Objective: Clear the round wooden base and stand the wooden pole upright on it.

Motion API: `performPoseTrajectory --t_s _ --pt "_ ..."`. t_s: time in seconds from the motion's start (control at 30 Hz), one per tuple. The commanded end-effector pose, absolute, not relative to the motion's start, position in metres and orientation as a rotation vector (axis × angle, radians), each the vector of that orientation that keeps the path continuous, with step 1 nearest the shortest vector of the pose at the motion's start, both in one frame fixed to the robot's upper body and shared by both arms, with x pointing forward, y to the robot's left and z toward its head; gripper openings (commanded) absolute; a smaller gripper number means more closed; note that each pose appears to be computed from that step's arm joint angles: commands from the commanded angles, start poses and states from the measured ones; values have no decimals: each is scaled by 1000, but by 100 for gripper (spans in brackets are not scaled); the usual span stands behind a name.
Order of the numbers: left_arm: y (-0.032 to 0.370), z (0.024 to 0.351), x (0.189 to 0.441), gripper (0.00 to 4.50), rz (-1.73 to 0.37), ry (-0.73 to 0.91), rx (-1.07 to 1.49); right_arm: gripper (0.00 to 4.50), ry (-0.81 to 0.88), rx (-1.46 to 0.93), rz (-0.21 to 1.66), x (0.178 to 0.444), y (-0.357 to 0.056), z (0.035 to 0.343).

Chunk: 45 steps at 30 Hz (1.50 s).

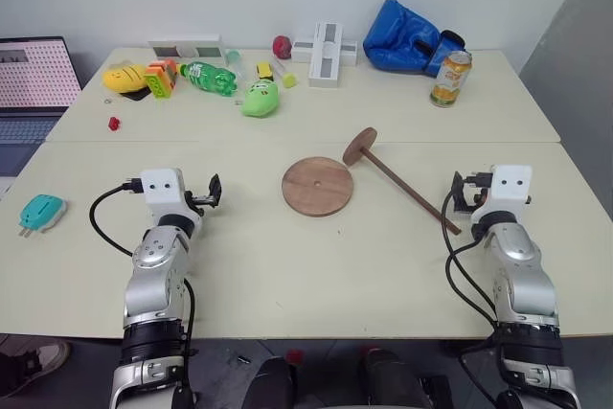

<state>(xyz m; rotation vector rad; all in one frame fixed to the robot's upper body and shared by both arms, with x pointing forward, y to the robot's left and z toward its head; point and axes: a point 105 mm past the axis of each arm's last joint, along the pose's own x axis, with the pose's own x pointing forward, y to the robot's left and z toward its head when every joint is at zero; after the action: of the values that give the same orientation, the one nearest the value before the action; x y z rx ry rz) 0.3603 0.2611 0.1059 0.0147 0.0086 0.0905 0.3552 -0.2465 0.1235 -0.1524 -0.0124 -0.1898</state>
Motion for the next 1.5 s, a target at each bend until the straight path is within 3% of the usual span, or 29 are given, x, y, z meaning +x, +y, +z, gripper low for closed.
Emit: performPoseTrajectory --t_s 0.03,0.3,0.5,0.63,0.73,0.87,1.03,1.13,1.23,1.37,1.5 --pt "264 116 360 450 86 -25 36 446 -85 -167 -212 357 -254 145" --pt "268 131 358 450 76 -71 50 446 -129 -195 -177 366 -250 161" --pt "248 136 356 450 -55 -90 41 446 -120 -278 -86 371 -251 177" --pt "222 162 353 450 -254 -142 47 446 -73 -303 122 380 -238 198" --pt "190 187 345 450 -515 -153 68 446 101 -401 415 381 -222 211" --pt "160 200 330 450 -757 -138 121 446 228 -391 591 382 -208 226" --pt "116 198 293 450 -1068 -111 177 446 476 -386 807 381 -170 212" --pt "104 189 279 450 -1143 -91 197 446 553 -377 853 385 -155 205" --pt "98 184 273 450 -1150 -100 206 446 590 -402 868 389 -152 199" --pt "90 166 260 450 -1075 -89 120 446 674 -510 834 407 -146 166" --pt "89 168 255 450 -1040 -96 81 446 708 -480 836 415 -135 161"
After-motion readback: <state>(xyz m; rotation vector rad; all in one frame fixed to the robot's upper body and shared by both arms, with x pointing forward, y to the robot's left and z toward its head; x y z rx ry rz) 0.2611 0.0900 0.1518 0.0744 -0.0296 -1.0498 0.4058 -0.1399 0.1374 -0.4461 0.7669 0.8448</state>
